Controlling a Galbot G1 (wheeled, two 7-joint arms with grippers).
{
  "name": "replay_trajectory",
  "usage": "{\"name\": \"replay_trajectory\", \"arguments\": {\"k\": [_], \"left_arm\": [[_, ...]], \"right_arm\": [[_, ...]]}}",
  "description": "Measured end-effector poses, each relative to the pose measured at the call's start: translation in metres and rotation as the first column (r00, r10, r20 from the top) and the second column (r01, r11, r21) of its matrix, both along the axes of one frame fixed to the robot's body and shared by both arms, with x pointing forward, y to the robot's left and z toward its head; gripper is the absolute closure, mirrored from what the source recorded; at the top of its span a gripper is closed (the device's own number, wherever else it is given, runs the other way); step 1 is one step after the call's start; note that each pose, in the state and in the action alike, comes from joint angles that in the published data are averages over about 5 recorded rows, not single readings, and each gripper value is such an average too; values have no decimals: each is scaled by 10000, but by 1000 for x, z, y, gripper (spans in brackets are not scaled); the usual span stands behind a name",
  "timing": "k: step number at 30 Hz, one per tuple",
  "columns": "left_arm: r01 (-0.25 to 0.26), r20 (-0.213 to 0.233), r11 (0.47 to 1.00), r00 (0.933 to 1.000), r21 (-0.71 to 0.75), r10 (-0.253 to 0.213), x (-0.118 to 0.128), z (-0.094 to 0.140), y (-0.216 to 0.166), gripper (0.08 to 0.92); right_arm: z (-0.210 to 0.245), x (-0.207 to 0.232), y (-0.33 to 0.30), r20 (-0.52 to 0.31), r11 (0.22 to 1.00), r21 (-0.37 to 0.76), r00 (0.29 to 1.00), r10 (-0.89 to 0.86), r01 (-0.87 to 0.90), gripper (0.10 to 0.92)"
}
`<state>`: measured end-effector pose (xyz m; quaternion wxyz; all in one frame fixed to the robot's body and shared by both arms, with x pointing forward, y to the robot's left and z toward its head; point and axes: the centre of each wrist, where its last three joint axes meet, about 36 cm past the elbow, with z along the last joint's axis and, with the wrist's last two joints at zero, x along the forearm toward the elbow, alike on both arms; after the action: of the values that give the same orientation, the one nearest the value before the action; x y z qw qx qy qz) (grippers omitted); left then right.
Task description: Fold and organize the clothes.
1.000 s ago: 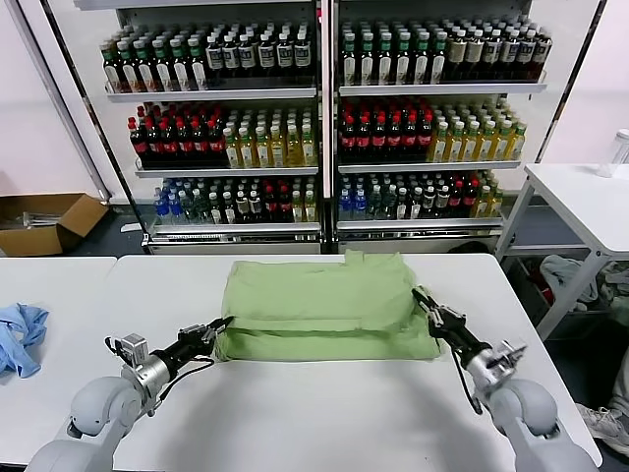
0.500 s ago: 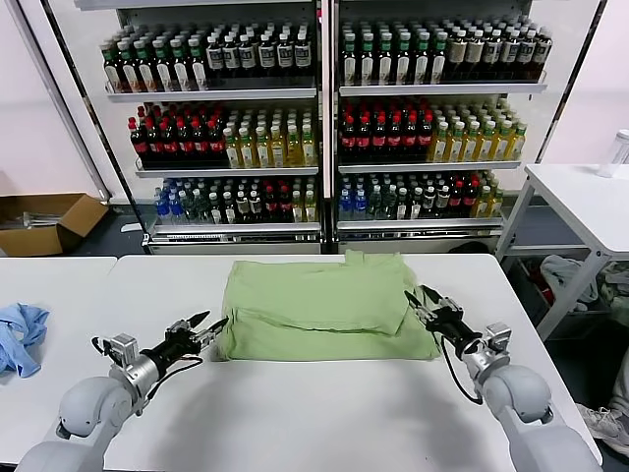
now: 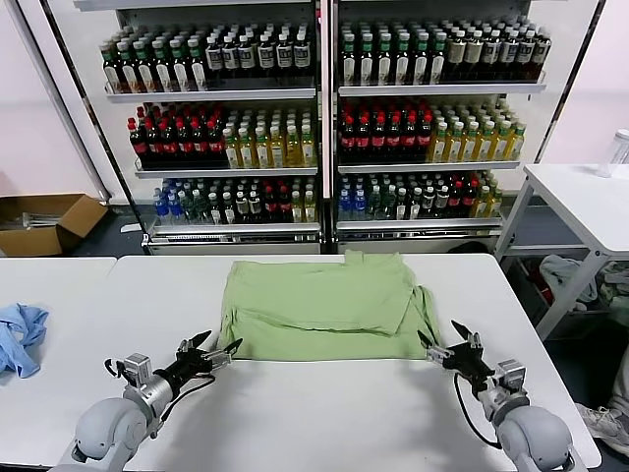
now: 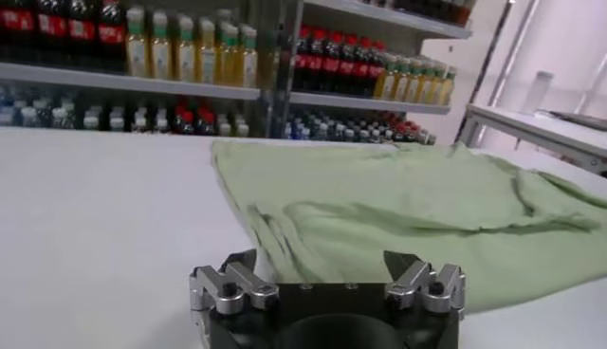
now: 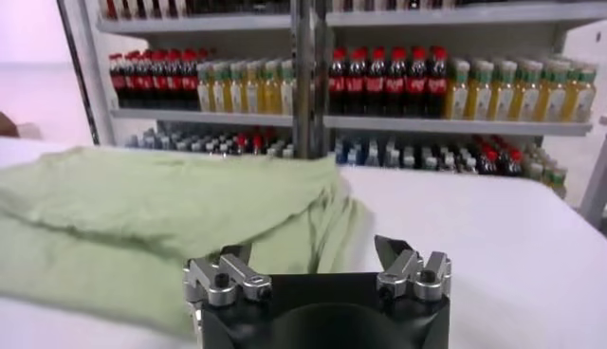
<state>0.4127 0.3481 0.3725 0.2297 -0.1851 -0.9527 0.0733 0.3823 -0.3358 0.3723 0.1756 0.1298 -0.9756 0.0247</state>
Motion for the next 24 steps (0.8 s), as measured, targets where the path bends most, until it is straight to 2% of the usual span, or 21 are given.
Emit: {"name": "replay_trajectory", "arguments": {"k": [5,8,20,24], "left_arm": [[-291,-221,9995,9993,-156,288,-2,-3,-3,184],[-355,-295,9992,9990,-207,349,-4,-5,-4,233],[-337,-413,9986,9986,-396,321,-11,-5,-9,575],[-291,-428,9988,9987,-392,274,-15,-4,-7,696]], "right_arm": [[-4,-4,3,-155,10000,-26,9999,19,-19,414],[-5,-6,4,-225,10000,-27,9997,33,-34,501],[-5,-9,7,-321,9998,182,9995,72,-66,829],[-5,-13,7,-365,9997,243,9993,80,-71,887]]}}
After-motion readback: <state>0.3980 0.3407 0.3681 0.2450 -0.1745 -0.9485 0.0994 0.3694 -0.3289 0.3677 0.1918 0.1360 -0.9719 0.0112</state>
